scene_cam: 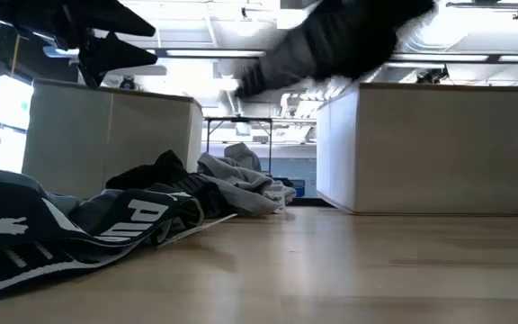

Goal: Sort clothes
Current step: Put the dark blue boxer into the right laundry organizer

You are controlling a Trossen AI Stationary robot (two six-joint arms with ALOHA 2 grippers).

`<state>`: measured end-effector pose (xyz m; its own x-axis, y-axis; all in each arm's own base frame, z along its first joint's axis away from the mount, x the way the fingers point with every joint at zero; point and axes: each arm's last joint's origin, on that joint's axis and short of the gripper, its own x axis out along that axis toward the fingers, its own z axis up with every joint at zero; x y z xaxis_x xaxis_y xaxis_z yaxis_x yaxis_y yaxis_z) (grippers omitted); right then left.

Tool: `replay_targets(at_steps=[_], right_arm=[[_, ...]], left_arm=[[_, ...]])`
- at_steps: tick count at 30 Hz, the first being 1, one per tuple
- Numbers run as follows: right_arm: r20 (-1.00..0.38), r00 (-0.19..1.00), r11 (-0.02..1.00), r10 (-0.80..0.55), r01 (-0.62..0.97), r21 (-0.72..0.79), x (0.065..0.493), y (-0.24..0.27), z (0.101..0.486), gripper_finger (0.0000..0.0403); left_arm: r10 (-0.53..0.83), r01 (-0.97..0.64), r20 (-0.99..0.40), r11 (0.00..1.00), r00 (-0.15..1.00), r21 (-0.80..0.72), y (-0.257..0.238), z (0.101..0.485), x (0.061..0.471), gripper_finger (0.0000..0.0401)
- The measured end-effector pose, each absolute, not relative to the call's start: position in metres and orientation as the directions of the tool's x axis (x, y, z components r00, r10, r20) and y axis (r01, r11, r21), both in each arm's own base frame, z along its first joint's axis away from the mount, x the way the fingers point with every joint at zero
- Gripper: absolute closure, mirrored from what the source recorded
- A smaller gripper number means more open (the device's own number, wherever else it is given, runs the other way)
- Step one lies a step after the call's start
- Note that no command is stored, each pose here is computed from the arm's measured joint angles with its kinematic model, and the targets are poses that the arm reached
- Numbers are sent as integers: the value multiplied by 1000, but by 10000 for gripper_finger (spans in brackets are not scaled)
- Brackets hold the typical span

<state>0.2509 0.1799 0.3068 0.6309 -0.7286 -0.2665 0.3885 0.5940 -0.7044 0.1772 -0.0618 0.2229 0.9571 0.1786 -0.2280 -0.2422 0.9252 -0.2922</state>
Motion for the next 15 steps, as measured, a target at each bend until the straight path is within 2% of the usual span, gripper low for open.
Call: replay_targets(at_steps=[2, 5, 10, 13, 15], right_arm=[[-135, 605, 487, -785, 468, -737, 248, 154, 342, 398], [-128, 488, 431, -863, 580, -691, 243, 100, 380, 400], [-372, 206, 380, -905, 784, -491, 207, -7, 415, 401], [-556, 56, 302, -829, 882, -362, 189, -57, 416, 401], [-649, 2, 276, -761, 906, -321, 181, -80, 413, 401]], left_arm=[[178, -242, -228, 926, 957, -289, -62, 223, 177, 202], [178, -242, -229, 926, 957, -290, -62, 223, 177, 202], [178, -242, -232, 927, 956, -286, -62, 222, 177, 202], [178, -242, -233, 928, 956, -283, -62, 222, 177, 202], [178, -241, -232, 930, 956, -279, -62, 222, 177, 202]])
